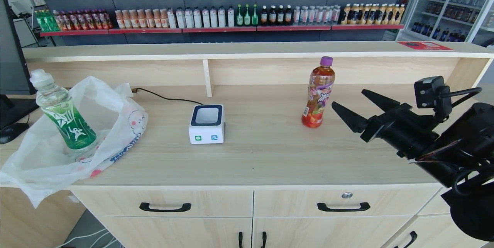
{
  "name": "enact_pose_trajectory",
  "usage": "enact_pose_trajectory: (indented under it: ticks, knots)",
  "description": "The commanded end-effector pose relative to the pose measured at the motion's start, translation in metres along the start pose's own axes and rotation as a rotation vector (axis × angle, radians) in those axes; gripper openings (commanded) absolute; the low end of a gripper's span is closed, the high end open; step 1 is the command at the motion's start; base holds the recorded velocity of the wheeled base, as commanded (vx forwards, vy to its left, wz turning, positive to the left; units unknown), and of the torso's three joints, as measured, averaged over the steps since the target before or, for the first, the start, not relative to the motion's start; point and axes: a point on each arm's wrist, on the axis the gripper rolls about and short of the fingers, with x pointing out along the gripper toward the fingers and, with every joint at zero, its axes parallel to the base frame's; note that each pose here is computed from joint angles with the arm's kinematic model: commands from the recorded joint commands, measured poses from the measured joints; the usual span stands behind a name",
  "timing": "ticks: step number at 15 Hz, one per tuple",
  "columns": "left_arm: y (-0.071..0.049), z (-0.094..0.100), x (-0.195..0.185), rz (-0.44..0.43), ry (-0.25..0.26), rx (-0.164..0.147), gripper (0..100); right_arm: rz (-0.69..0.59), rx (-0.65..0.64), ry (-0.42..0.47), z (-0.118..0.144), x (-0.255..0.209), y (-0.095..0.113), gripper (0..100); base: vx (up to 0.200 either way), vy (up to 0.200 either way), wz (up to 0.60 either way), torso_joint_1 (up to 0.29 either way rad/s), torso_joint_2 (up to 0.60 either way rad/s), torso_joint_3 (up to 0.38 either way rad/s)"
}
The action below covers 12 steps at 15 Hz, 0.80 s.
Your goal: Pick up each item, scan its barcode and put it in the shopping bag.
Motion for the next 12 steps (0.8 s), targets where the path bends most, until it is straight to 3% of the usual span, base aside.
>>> enact_pose_trajectory:
  ticks: [1,9,12]
  knots:
    - [0.000,0.000,0.000,0.000,0.001,-0.001,100,0.000,0.007,0.036,-0.014,0.007,-0.002,100,0.000,0.000,0.00,0.000,0.00,0.000]
    - [0.000,0.000,0.000,0.000,-0.004,0.002,100,-0.007,0.008,0.028,-0.053,0.058,-0.020,100,0.000,0.000,0.00,0.000,0.00,0.000]
    - [0.000,0.000,0.000,-0.001,-0.002,0.007,100,-0.063,0.005,0.030,-0.069,0.069,-0.035,100,0.000,0.000,0.00,0.000,0.00,0.000]
